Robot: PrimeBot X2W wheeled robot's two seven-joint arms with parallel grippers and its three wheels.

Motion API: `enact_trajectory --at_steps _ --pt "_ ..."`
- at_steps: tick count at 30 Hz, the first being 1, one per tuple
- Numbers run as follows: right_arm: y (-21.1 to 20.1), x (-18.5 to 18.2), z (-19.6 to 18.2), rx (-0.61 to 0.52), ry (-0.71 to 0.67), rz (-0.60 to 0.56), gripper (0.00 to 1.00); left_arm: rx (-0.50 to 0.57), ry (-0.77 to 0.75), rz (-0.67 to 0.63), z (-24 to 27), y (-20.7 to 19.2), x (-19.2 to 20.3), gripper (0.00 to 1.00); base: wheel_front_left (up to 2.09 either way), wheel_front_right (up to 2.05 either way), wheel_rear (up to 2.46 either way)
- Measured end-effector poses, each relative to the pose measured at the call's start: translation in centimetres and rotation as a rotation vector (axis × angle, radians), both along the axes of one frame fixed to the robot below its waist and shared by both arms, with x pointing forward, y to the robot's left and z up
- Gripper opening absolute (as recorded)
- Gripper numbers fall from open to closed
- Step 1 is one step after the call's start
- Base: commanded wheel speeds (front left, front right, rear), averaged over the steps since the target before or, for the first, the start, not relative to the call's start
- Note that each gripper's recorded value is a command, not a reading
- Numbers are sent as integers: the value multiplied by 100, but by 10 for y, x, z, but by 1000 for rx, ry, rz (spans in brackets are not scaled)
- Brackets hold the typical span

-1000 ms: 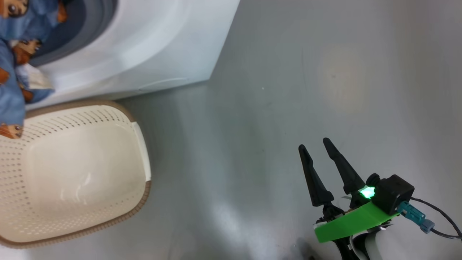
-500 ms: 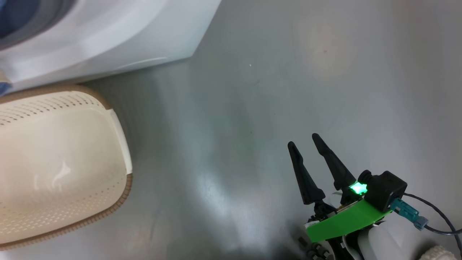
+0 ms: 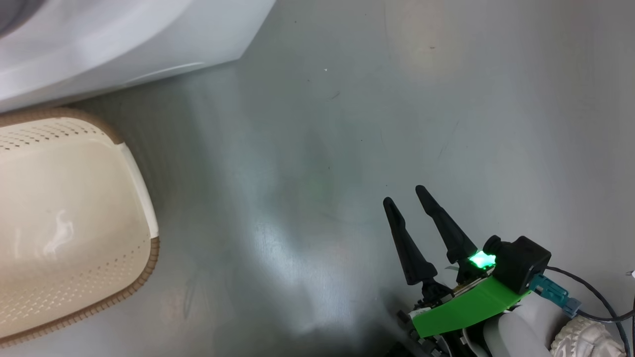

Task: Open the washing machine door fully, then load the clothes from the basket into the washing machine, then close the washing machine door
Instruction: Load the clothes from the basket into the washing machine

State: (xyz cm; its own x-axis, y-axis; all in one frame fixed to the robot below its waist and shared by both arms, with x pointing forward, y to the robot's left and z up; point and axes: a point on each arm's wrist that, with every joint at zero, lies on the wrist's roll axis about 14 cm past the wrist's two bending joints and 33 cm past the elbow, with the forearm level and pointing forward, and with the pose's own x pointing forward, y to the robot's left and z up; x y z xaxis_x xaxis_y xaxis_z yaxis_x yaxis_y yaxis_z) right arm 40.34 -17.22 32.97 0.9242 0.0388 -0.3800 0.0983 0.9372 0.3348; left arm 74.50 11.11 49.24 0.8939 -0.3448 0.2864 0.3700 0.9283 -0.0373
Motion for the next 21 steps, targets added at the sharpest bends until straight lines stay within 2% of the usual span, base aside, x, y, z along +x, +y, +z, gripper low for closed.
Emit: enact_trajectory --at_steps 4,5,6,7,21 --pt "1 0 1 2 -3 1 100 -1 56 4 -19 -2 -2 0 0 0 0" --pt "1 0 1 2 -4 1 100 2 70 10 -24 0 -2 7 0 0 0" --pt "1 1 1 3 -4 2 100 5 82 15 -27 2 -3 82 0 0 0" --pt "2 1 1 5 -5 3 100 8 90 16 -30 3 -4 100 0 0 0" --pt "9 16 8 19 -48 28 100 16 208 5 -53 6 -20 100 0 0 0"
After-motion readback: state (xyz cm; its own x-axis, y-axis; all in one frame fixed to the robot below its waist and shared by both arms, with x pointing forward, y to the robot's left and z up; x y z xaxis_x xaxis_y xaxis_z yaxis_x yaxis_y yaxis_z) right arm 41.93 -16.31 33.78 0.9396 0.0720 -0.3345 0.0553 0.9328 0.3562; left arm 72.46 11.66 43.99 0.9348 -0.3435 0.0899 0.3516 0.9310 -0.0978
